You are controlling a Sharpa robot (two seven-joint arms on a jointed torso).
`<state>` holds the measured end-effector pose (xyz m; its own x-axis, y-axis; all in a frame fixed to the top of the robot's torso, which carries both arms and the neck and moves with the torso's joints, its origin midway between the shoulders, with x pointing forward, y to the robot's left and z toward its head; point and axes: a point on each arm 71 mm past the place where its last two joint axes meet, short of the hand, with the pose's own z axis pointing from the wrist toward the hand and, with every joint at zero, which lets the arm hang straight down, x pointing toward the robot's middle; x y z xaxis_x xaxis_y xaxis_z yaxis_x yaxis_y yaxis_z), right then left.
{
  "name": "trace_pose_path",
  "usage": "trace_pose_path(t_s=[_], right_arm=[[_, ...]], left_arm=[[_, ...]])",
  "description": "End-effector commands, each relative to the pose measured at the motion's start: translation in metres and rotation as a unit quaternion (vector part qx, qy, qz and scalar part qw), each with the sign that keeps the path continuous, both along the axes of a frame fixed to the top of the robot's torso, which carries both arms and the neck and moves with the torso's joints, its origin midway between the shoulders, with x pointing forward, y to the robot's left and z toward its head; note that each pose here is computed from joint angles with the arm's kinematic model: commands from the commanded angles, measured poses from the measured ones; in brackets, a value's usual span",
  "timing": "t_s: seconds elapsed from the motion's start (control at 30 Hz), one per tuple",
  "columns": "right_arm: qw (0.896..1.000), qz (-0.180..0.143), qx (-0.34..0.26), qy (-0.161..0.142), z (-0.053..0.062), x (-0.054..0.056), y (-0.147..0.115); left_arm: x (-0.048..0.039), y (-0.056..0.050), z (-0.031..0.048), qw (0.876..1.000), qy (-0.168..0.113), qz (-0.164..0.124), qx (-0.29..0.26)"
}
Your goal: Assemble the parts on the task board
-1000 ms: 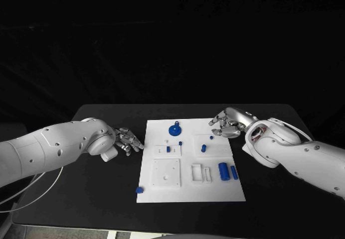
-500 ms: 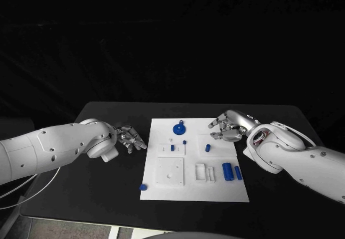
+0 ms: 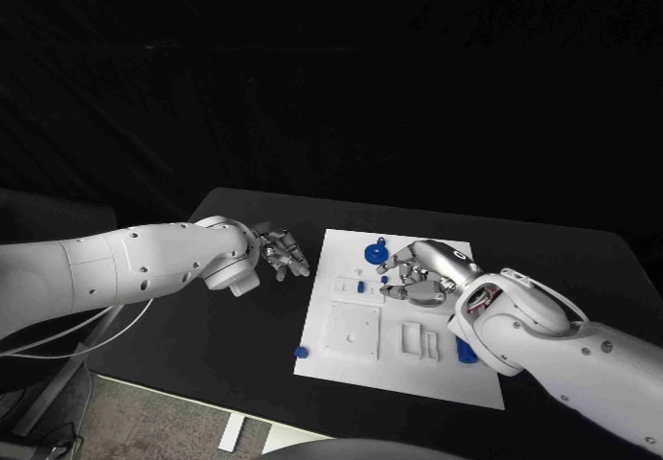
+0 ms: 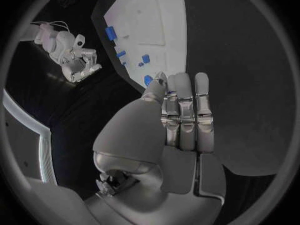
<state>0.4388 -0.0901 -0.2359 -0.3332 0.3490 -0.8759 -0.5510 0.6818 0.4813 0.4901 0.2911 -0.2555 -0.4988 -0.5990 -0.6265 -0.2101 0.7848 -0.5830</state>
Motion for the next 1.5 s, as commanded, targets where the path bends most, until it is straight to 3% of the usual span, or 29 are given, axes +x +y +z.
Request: trace_pose_path(t_s=[0.03,0.17,0.4,0.8,1.1,1.5], right_arm=[[0.998,0.043,-0.027,-0.024,-0.007,-0.008,0.02],[0.997,0.068,-0.039,-0.02,-0.02,-0.015,0.043],[0.993,0.104,-0.051,-0.017,-0.04,-0.029,0.078],[0.985,0.143,-0.096,-0.003,-0.075,-0.053,0.124],[0.983,0.147,-0.113,-0.001,-0.089,-0.062,0.141],[0.981,0.145,-0.131,-0.001,-0.099,-0.069,0.149]], left_arm=[[0.0053,0.002,0.0059,0.998,-0.042,0.049,-0.027],[0.0118,0.001,0.0098,0.994,-0.06,0.075,-0.052],[0.0182,-0.002,0.0131,0.992,-0.068,0.088,-0.066],[0.032,-0.004,0.0215,0.978,-0.11,0.15,-0.091],[0.0382,-0.015,0.0267,0.976,-0.117,0.15,-0.107],[0.0387,-0.024,0.0287,0.977,-0.114,0.139,-0.116]])
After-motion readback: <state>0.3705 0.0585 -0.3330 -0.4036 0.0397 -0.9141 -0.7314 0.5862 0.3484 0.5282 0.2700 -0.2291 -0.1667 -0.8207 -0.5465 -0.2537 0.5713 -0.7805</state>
